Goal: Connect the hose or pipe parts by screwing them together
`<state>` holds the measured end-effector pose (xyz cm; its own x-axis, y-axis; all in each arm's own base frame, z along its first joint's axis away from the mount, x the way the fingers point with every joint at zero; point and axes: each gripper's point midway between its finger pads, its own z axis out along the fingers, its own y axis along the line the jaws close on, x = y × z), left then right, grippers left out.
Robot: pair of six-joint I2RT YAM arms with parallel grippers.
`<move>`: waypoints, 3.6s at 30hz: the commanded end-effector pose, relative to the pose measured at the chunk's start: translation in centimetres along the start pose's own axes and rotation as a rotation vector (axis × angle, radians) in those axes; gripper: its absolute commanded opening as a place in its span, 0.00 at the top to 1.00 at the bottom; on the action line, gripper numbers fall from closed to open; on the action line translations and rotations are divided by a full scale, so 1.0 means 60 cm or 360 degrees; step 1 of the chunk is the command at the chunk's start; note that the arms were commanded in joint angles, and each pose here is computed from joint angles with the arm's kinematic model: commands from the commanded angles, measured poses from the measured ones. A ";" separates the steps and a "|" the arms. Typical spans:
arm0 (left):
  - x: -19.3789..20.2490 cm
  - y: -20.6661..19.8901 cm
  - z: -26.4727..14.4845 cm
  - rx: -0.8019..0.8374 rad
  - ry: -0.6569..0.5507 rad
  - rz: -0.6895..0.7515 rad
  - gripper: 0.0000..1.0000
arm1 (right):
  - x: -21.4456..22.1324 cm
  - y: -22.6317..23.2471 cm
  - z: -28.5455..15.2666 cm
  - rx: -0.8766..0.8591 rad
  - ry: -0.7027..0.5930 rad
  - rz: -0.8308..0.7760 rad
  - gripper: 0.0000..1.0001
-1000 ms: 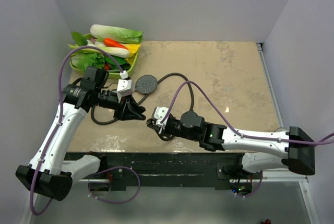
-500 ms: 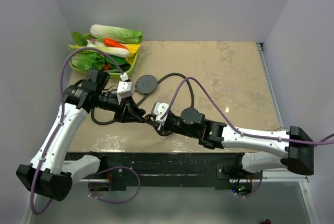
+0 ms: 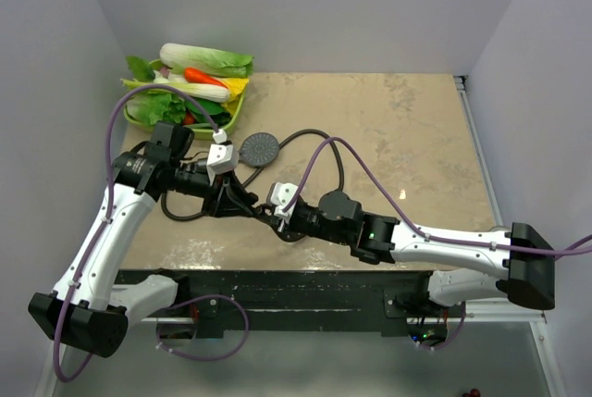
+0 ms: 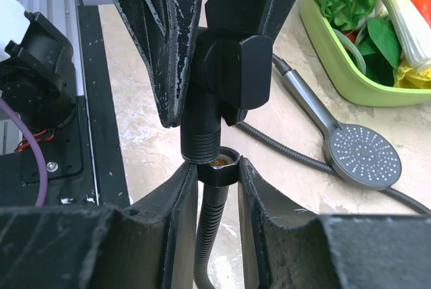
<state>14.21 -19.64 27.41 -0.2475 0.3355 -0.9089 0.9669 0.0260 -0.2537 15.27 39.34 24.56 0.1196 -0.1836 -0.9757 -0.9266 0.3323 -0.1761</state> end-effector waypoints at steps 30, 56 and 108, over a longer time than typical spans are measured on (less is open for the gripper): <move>-0.003 -0.007 0.002 0.0039 -0.0030 0.0079 1.00 | -0.188 0.000 -0.016 -0.0030 -0.0508 0.0047 1.00; -0.020 -0.018 -0.007 0.0039 -0.0033 0.0145 1.00 | -0.061 0.003 -0.014 -0.0071 -0.0286 0.0208 1.00; -0.013 -0.004 0.003 0.0038 -0.0070 0.0088 1.00 | -0.117 0.008 0.007 -0.0068 -0.0394 0.0117 1.00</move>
<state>14.36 -19.68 26.99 -0.2319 0.3358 -0.9129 0.9706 0.0172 -0.2402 14.11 39.77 24.47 0.0569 -0.1233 -0.9907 -0.9567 0.2769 -0.0894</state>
